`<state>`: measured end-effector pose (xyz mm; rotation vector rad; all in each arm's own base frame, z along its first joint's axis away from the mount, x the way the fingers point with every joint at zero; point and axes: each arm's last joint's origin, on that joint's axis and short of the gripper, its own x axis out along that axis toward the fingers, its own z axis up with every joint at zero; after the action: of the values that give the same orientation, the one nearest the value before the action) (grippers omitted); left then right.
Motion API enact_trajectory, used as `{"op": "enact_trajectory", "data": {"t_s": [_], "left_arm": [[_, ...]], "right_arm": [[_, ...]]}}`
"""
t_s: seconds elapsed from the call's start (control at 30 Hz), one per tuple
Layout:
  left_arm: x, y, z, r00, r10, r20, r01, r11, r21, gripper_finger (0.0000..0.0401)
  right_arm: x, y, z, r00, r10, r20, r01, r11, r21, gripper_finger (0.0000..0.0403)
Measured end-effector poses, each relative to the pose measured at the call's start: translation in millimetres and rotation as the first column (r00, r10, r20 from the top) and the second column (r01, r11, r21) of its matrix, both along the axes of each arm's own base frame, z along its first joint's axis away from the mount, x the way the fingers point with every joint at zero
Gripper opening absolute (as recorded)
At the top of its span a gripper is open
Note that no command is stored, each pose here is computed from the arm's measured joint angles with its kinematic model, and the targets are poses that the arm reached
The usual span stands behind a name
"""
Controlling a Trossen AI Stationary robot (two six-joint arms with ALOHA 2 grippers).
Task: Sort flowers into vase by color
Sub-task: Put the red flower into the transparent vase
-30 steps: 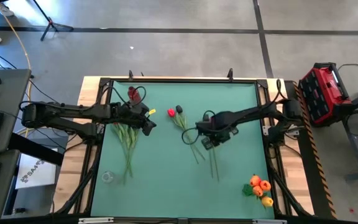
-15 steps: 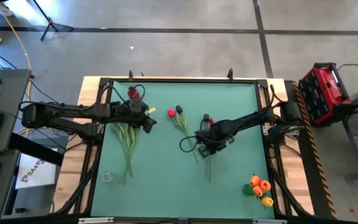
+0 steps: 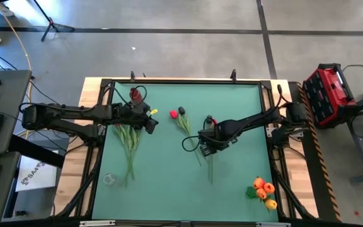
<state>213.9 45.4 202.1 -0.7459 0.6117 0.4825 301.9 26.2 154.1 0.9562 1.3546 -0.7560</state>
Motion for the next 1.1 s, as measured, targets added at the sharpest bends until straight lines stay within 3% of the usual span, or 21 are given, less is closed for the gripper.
{"op": "enact_trajectory", "data": {"t_s": [0.4,0.53,0.73,0.83,0.97,1.1], "left_arm": [[0,0,0,1.000,-0.022,-0.009,0.022,0.999,0.026,0.0034],[0,0,0,1.000,-0.015,-0.015,0.015,0.999,0.034,0.0034],[0,0,0,1.000,-0.014,-0.009,0.015,1.000,0.018,0.0034],[2,0,2,1.000,-0.011,0.027,0.010,1.000,0.021,0.0034],[7,0,9,0.993,-0.021,0.113,0.017,0.999,0.031,0.0034],[11,1,15,0.982,-0.008,0.189,0.003,1.000,0.025,0.0034]], "right_arm": [[6,-1,-15,0.999,-0.043,-0.030,0.042,0.999,-0.034,0.0125],[2,-1,-16,0.998,-0.006,-0.066,0.002,0.998,-0.058,0.0094],[4,-3,-16,0.999,0.022,-0.046,-0.026,0.995,-0.096,0.0015],[5,-3,-16,0.999,0.038,-0.028,-0.041,0.993,-0.114,0.0006],[5,-4,-4,0.998,0.051,0.043,-0.041,0.974,-0.221,0.0001],[-4,-3,33,0.984,0.038,0.176,0.020,0.948,-0.318,0.0001]]}}
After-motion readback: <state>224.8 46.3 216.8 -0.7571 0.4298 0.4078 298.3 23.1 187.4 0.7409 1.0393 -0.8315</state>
